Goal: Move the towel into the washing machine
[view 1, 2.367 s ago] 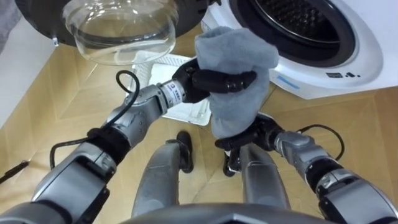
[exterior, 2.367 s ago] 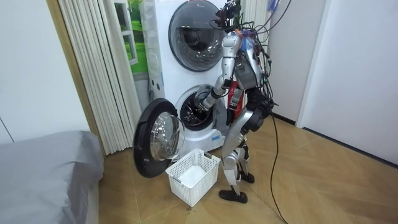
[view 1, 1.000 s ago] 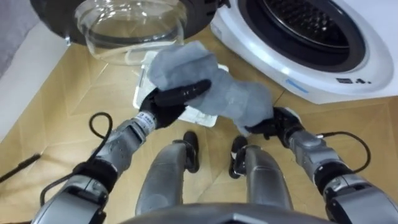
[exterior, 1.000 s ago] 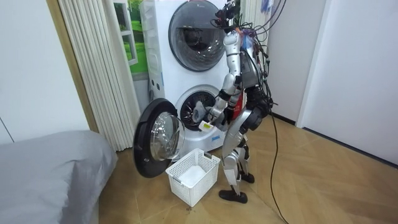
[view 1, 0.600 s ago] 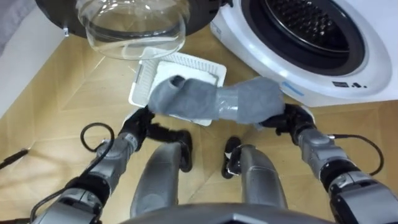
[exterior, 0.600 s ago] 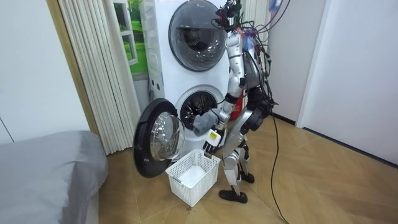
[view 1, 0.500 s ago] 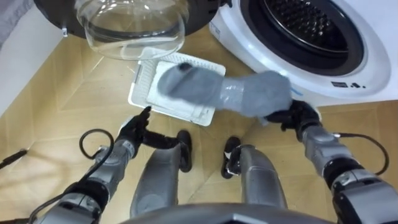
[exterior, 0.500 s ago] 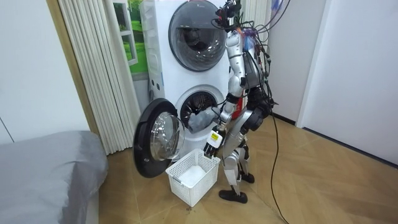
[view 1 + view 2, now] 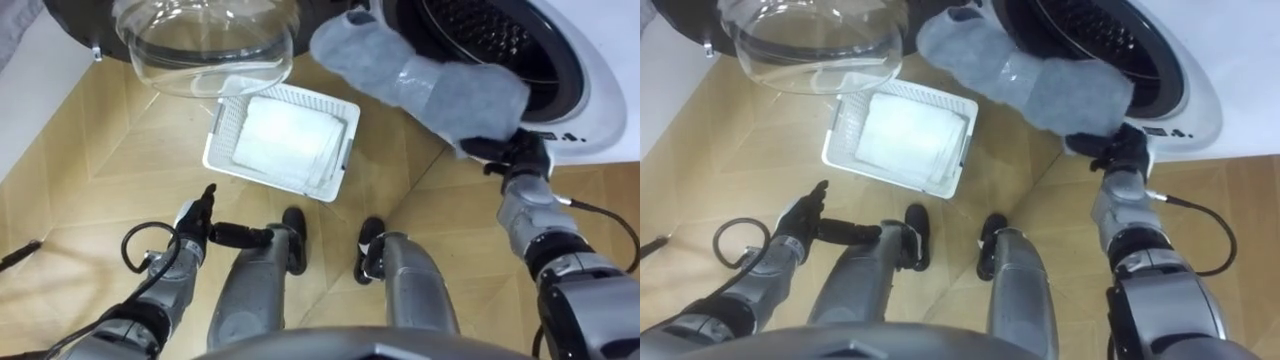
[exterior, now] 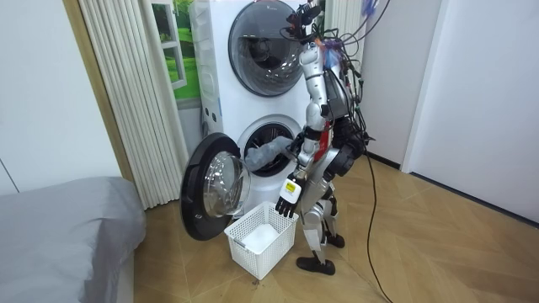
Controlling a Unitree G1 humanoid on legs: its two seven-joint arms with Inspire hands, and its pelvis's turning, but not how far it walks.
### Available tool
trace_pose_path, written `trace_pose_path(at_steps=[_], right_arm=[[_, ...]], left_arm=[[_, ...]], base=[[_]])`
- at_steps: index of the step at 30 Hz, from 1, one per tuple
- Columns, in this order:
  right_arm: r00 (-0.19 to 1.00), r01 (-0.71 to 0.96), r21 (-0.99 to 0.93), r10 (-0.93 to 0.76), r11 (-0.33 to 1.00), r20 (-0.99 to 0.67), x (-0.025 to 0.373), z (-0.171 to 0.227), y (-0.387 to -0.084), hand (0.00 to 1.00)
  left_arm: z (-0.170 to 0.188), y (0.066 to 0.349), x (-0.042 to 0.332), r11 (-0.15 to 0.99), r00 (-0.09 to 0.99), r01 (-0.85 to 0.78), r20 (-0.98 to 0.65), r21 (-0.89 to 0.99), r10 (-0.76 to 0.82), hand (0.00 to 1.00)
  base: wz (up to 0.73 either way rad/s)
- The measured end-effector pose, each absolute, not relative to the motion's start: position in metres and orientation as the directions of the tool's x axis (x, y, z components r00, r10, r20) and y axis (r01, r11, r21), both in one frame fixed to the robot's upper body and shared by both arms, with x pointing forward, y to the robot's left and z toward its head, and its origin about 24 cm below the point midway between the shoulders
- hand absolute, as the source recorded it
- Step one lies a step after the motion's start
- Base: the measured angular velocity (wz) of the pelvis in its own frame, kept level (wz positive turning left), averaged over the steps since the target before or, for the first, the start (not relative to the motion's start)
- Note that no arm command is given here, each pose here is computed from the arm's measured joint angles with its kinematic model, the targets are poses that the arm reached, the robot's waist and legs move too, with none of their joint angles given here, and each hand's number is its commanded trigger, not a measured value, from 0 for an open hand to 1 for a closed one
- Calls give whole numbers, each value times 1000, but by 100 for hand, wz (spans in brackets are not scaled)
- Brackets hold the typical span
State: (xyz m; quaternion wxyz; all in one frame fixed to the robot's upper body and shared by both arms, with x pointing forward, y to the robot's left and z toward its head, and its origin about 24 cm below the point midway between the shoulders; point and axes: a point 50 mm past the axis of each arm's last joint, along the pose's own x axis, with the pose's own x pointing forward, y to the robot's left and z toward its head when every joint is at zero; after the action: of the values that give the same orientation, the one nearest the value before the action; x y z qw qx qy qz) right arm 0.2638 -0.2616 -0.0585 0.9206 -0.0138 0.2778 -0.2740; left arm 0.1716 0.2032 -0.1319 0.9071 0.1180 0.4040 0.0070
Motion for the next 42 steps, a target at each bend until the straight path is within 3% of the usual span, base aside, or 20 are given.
trace_pose_path(at_steps=[5,18,28,35,42], right_arm=[[701,557,-183,-576,810,-420,271,-43,-271,100],[584,749,60,-614,660,-531,267,-45,-276,100],[521,848,357,-496,391,-695,266,-55,-270,100],[530,848,459,-418,264,-738,264,-62,-264,100],[558,829,515,-371,217,-742,265,-65,-259,100]], left_arm=[[-132,204,171,970,678,68,-724,233,126,0],[-132,204,171,972,677,59,-725,227,128,0],[-132,200,172,974,673,40,-726,225,140,0],[-133,198,173,974,665,45,-734,223,138,0],[-131,195,179,974,670,52,-731,220,129,0]], base=[[0],[0],[4],[1],[-2]])
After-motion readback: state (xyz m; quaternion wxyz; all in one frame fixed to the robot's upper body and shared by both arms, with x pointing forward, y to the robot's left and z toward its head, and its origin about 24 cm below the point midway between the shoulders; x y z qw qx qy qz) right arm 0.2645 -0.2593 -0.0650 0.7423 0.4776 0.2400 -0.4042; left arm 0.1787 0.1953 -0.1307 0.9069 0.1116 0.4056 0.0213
